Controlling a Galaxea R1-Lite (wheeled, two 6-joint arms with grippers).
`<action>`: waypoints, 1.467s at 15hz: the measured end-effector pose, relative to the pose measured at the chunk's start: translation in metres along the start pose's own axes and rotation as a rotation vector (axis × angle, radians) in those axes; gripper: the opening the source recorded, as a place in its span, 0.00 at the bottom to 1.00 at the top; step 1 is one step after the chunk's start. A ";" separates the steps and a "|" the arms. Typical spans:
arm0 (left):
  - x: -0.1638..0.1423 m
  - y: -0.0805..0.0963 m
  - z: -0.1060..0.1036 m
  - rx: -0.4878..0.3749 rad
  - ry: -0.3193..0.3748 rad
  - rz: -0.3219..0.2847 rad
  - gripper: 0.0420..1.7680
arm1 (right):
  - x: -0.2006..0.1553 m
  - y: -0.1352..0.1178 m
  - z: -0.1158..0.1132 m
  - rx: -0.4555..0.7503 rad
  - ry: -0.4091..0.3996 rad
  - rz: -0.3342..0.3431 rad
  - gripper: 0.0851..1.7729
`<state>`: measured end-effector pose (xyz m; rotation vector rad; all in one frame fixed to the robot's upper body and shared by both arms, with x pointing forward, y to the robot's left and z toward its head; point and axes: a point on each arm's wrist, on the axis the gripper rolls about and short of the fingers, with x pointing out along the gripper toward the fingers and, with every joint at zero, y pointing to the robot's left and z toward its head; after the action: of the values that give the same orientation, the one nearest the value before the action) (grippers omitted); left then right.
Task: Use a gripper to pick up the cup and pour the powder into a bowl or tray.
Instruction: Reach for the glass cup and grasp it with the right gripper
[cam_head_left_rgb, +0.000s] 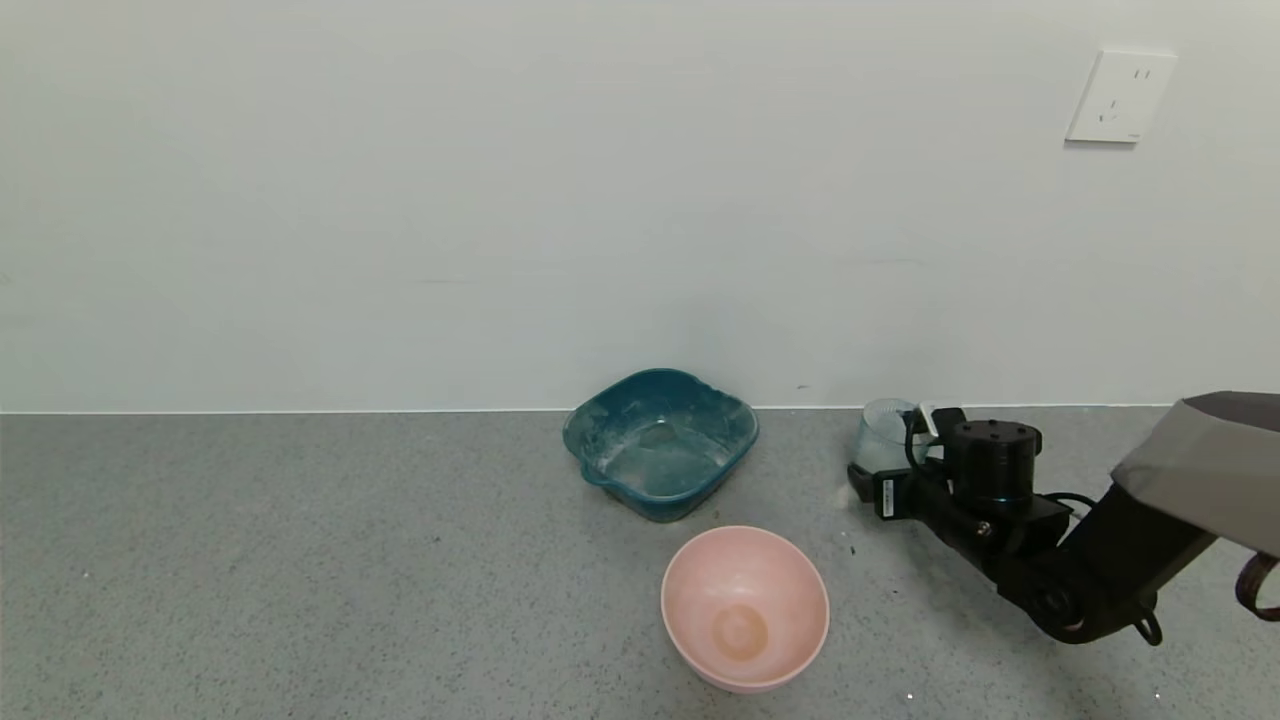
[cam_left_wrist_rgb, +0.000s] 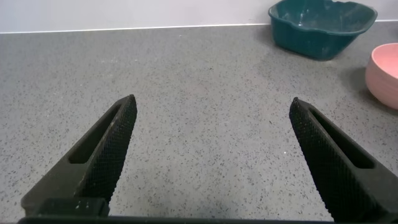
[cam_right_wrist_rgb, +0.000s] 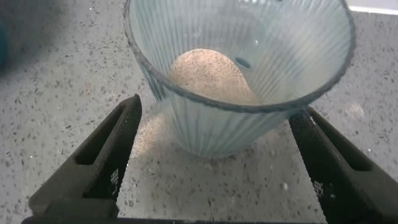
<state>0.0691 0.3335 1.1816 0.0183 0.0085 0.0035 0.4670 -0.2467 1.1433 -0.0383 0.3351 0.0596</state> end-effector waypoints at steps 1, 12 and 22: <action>0.000 0.000 0.000 0.000 0.000 0.000 1.00 | 0.002 0.000 -0.001 0.003 -0.007 -0.002 0.96; 0.000 0.000 0.000 0.000 -0.001 0.000 1.00 | 0.015 0.002 -0.008 0.026 -0.112 0.004 0.96; 0.000 0.000 0.000 0.000 0.000 0.001 1.00 | 0.024 0.001 -0.016 0.036 -0.157 0.000 0.96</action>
<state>0.0691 0.3335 1.1817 0.0183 0.0081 0.0044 0.4840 -0.2451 1.1202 0.0023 0.1796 0.0567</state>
